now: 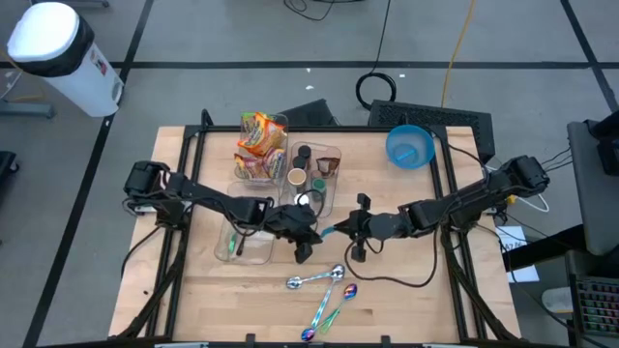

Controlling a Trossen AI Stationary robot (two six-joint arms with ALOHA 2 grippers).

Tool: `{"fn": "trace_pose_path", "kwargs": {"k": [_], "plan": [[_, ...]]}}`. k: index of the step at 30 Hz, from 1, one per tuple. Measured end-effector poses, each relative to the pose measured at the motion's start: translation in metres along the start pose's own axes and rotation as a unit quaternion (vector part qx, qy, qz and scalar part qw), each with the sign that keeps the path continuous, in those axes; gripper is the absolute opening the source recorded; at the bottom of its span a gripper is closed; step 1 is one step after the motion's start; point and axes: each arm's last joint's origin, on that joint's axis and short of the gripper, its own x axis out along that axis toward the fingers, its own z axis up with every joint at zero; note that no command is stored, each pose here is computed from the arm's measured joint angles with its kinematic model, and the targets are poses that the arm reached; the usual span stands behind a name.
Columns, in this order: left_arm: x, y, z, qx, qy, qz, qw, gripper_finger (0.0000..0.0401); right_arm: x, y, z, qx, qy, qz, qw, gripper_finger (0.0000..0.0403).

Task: Pick & Place Food Item
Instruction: Put the blue spoon into the bottom transparent bin

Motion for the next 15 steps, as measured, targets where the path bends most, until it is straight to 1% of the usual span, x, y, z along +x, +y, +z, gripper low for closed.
{"fn": "trace_pose_path", "kwargs": {"k": [3,6,8,10,12,15], "plan": [[-0.007,0.0,0.006,0.011,-0.012,-0.003,1.0,0.0023,-0.001,0.001,0.001,0.0,-0.004,0.002,1.0,0.0032],[-0.022,-0.011,0.016,0.034,-0.048,-0.008,0.998,0.0022,-0.006,0.0,0.001,-0.003,0.006,0.01,1.0,0.0066],[-0.033,-0.019,0.018,0.051,-0.061,-0.003,0.997,0.0022,-0.013,-0.001,0.004,0.003,0.002,0.02,1.0,0.0088],[-0.044,-0.027,0.016,0.068,-0.061,0.009,0.996,0.0022,-0.023,-0.002,0.007,0.018,0.006,0.031,0.999,0.0106],[-0.059,-0.037,0.016,0.078,-0.081,0.019,0.993,0.0022,-0.031,-0.002,0.008,0.037,0.011,0.038,0.999,0.012],[-0.082,-0.046,0.008,0.08,-0.108,0.04,0.99,0.0022,-0.041,-0.001,0.009,0.052,0.012,0.045,0.998,0.0133]]}}
